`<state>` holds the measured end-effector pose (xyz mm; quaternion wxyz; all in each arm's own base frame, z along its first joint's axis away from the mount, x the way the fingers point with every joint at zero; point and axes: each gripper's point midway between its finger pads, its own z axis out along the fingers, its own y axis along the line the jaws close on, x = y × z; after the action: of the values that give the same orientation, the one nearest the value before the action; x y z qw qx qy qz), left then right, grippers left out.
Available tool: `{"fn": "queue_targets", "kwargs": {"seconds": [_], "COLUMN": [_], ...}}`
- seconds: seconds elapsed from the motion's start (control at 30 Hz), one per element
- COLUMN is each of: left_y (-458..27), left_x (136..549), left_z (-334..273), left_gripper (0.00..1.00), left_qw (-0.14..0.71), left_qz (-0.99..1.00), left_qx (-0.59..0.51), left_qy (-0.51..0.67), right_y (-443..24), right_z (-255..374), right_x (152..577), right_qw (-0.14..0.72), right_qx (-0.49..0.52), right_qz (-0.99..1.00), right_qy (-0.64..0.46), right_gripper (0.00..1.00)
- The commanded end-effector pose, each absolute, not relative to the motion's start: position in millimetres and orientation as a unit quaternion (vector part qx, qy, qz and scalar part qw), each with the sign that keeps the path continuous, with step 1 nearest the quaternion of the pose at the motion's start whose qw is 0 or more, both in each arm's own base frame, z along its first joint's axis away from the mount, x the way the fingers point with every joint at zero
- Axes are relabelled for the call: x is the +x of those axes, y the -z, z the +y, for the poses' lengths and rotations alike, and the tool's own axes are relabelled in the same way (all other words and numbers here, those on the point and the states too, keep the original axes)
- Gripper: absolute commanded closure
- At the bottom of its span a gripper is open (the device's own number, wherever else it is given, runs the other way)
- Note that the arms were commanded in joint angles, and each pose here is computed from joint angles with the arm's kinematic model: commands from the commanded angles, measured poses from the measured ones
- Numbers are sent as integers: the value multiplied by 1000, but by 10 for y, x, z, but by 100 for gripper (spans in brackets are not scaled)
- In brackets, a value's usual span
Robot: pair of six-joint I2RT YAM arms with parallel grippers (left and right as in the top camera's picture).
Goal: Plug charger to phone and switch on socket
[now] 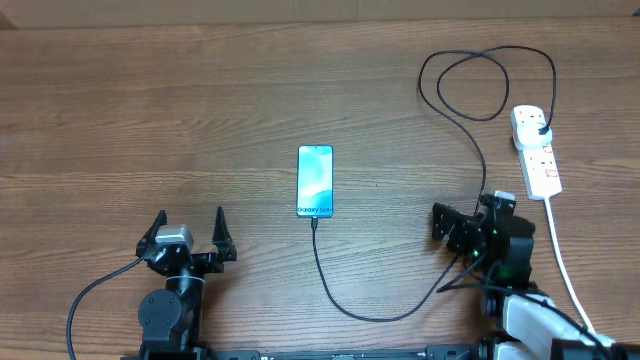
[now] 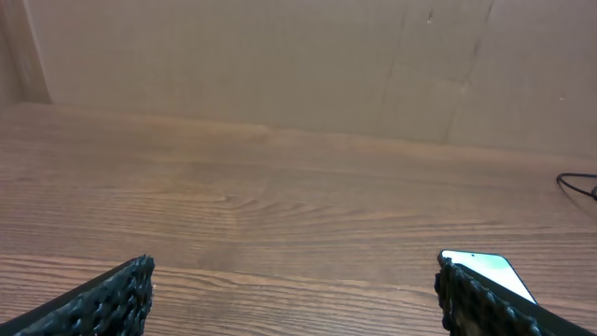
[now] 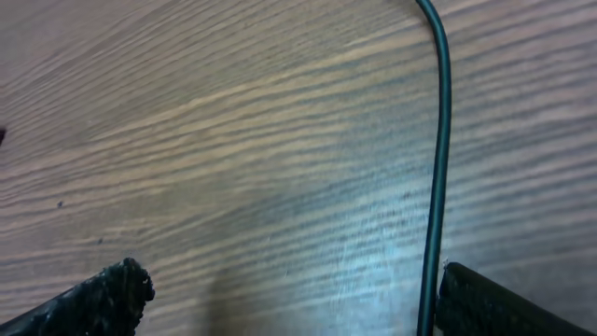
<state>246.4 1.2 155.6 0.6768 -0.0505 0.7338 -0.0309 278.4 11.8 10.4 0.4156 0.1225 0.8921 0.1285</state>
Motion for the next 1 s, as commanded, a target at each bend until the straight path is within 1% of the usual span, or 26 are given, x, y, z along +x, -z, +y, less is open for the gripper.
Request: {"fn": "queue_targets", "kwargs": {"seconds": [0.0, 0.37, 0.73, 0.97], "left_y": [-1566, -1566, -1566, -1566], "left_x": [2461, 2461, 2461, 2461], "left_z": [18, 18, 18, 18], "left_gripper": [1, 0, 0, 0], "left_qw": [680, 680, 680, 680], "left_qz": [731, 731, 731, 731], "left_qx": [-44, -44, -44, -44], "left_qy": [25, 25, 25, 25], "right_y": [70, -208, -508, -1033], "right_z": [191, 173, 187, 228], "right_x": [2545, 2532, 2448, 2519], "right_qw": [384, 430, 480, 576], "right_qx": [140, 128, 77, 36], "right_qz": [900, 882, 865, 806], "right_qy": [-149, -144, -127, -129], "right_gripper": [0, 0, 0, 0]}}
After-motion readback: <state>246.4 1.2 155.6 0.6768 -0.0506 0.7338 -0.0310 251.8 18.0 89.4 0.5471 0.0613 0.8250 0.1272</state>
